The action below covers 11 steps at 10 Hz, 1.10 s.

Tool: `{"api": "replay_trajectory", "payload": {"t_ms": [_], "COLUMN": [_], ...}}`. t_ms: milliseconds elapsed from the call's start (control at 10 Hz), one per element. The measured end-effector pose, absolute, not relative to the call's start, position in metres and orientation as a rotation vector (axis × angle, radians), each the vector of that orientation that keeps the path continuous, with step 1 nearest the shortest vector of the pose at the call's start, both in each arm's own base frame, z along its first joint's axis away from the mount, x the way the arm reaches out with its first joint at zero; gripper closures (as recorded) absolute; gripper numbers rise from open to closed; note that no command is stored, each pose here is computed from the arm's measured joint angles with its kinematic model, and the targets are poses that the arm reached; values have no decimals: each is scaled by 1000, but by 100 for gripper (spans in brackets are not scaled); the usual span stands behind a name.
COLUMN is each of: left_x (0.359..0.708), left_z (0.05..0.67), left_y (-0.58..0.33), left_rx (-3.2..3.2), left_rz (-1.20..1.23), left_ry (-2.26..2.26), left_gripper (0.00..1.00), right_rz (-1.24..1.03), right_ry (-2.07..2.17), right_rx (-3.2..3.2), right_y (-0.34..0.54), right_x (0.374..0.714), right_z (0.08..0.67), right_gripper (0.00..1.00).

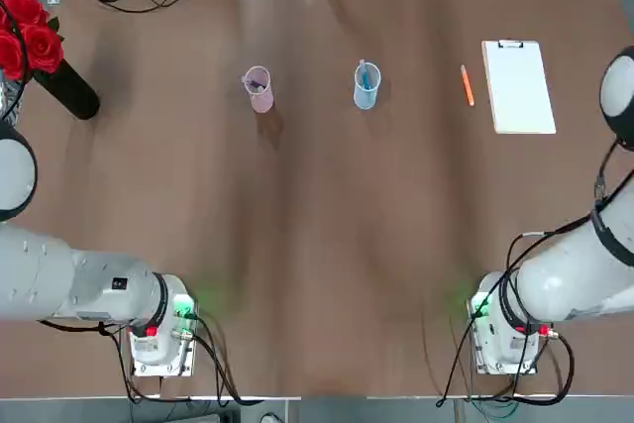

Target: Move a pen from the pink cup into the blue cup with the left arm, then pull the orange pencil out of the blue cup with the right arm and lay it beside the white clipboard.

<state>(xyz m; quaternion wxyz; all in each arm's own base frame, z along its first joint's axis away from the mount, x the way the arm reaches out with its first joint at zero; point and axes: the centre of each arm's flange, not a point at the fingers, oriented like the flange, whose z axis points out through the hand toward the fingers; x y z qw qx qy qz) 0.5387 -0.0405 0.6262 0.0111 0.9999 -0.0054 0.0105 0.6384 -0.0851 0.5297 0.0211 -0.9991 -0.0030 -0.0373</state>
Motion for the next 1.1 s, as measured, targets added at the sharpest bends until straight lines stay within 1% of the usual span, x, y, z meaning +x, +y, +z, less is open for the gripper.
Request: {"api": "replay_trajectory", "payload": {"t_ms": [300, 600, 900, 1100], "left_x": [539, 539, 539, 539], "left_z": [627, 627, 627, 627], "left_y": [-36, -35, -35, -35], "left_rx": [3118, 3119, 3119, 3119], "left_rz": [34, 35, 35, 35], "left_ry": [21, 15, 14, 14], "left_gripper": [0, 0, 0, 0], "right_rz": [-109, -68, -32, -37], "right_ry": [-10, -33, -87, -78], "right_rx": [-3108, -3133, -3174, -3175], "right_y": [-68, -66, -41, -44], "right_x": [603, 570, 563, 564], "right_z": [590, 630, 640, 640], "right_gripper": [0, 0, 0, 0]}}
